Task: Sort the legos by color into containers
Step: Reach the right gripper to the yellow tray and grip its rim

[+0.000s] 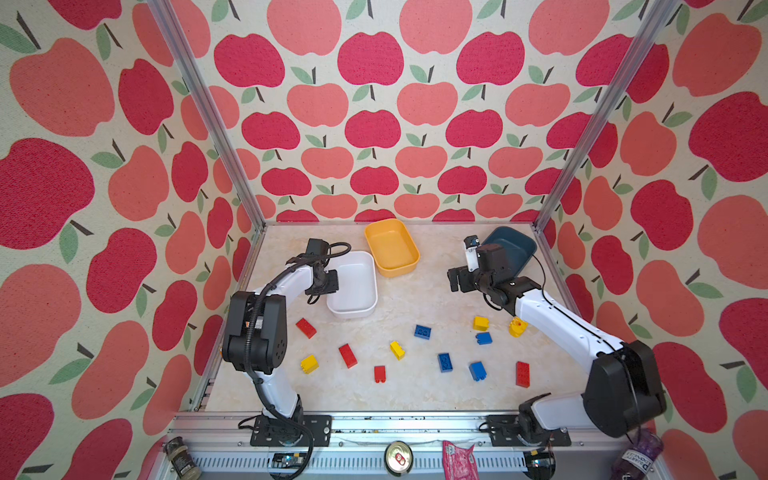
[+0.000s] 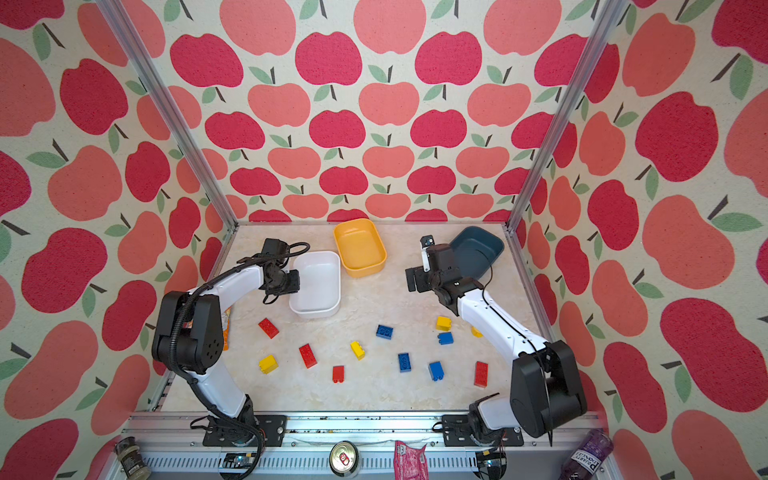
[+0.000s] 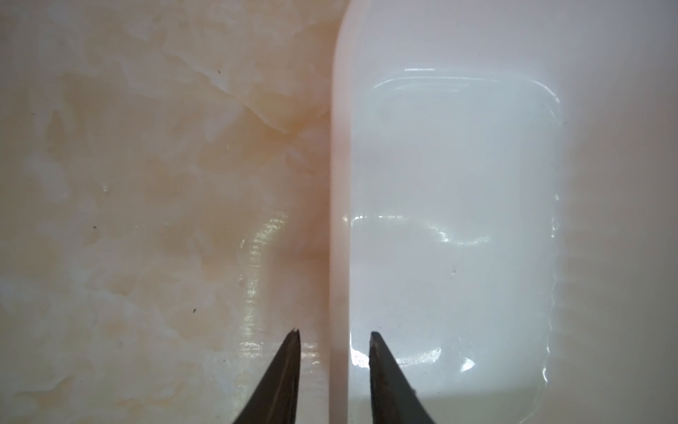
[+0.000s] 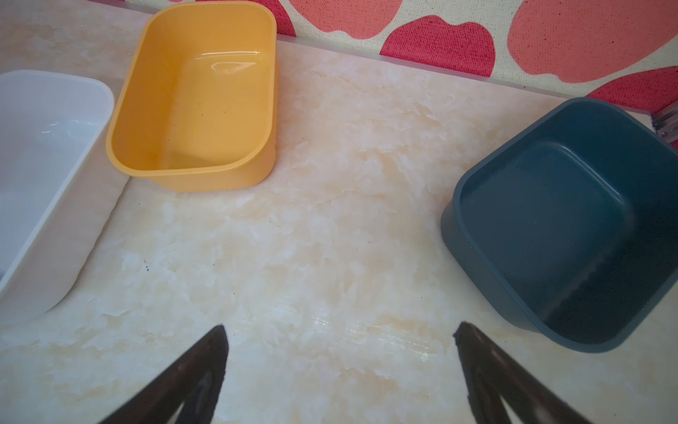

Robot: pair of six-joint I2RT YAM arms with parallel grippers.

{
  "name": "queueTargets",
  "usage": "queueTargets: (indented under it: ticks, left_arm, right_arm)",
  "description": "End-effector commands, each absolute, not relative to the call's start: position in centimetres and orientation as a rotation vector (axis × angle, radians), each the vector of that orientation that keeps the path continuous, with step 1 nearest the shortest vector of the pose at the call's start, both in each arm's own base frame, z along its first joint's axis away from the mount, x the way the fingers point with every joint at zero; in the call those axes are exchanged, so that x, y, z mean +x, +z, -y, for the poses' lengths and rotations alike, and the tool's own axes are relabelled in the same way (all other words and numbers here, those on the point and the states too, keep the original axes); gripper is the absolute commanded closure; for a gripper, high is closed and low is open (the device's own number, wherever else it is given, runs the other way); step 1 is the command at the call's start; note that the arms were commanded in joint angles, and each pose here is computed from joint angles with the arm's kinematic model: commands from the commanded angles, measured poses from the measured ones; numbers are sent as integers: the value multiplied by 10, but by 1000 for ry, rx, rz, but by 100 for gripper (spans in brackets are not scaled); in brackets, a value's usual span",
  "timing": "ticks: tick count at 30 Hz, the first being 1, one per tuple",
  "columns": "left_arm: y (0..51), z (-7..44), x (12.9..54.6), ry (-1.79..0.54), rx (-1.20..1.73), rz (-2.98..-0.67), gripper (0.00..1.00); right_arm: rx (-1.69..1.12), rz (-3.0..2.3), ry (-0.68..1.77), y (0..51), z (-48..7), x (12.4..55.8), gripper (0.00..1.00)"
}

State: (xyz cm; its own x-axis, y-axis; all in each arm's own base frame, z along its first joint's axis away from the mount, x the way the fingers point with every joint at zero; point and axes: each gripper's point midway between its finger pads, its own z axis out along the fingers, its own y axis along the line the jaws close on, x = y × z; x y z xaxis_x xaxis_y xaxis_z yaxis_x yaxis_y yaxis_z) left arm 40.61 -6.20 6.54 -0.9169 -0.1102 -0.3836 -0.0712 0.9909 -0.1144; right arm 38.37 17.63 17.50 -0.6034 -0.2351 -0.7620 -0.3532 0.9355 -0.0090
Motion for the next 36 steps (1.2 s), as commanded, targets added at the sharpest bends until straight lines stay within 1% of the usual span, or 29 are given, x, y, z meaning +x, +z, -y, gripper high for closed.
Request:
queueTargets:
  ticks: [1, 9, 11, 17, 22, 28, 36]
  left_arm:
    - [82, 62, 401, -132, -130, -2716, 57]
    - [124, 60, 410, -150, -170, -2582, 37]
    - [131, 59, 410, -161, -189, -2553, 34]
    - [141, 56, 403, -212, -236, -2497, 27]
    - [136, 54, 396, -232, -257, -2499, 21]
    - [129, 48, 394, -242, -280, -2509, 19]
    - [124, 43, 397, -251, -302, -2514, 18]
  right_arm:
    - [-417, -2265, 268, 178, -198, 397, 1]
    - [-457, -2367, 434, 155, -250, 444, 1]
    - [-462, -2400, 464, 145, -261, 456, 5]
    - [-478, -2441, 501, 126, -286, 488, 21]
    - [-487, -2448, 478, 115, -297, 514, 26]
    - [-521, -2471, 446, 101, -307, 532, 37]
    - [-575, -2495, 377, 85, -315, 541, 43]
